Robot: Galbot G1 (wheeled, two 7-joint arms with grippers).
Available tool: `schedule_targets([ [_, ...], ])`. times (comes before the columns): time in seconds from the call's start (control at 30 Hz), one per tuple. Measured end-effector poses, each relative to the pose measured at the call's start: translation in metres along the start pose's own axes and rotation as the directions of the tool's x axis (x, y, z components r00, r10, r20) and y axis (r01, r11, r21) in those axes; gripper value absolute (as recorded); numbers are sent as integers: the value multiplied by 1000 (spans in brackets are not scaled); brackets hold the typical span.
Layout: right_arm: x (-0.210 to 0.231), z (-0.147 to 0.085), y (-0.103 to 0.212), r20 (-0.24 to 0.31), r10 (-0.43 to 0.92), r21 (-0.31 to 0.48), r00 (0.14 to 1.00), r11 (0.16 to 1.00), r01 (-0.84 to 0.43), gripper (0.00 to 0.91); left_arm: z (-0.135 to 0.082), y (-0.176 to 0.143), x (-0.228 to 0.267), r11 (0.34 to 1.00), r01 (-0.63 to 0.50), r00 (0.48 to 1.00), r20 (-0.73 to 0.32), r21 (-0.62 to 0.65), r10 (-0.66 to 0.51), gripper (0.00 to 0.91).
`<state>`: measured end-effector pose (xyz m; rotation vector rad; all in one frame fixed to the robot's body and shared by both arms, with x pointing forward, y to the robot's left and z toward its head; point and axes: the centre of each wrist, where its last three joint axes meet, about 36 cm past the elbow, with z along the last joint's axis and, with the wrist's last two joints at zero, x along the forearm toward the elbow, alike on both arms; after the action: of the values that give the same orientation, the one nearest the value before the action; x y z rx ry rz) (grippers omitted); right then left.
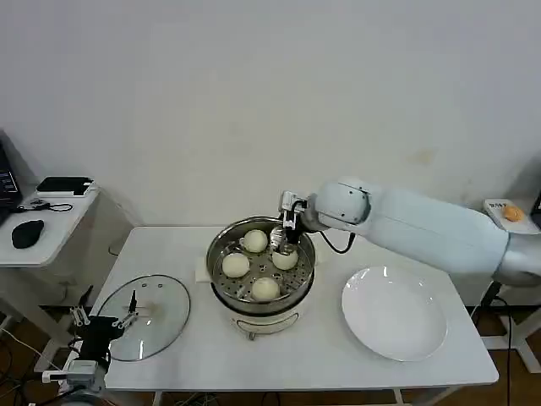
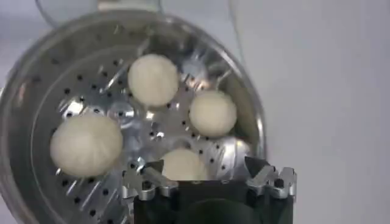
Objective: Take steamed baozi put them in steamer then cover it.
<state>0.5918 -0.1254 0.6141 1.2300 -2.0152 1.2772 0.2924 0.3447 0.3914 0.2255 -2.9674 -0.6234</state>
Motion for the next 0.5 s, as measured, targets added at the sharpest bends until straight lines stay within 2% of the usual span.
schedule_targets([
  [0.23, 9, 29, 32, 178, 189, -39, 966, 982, -185, 907, 1, 4, 1, 1000, 7, 1000, -6, -4, -7, 907],
  [0.43, 10, 54, 63, 352, 372, -157, 859, 928, -338, 907, 1, -1, 2, 1000, 5, 1000, -8, 0, -5, 907],
  [0.5, 10, 64, 72, 394, 426, -204, 815, 905, -374, 907, 1, -4, 2, 1000, 3, 1000, -9, 2, -3, 907],
])
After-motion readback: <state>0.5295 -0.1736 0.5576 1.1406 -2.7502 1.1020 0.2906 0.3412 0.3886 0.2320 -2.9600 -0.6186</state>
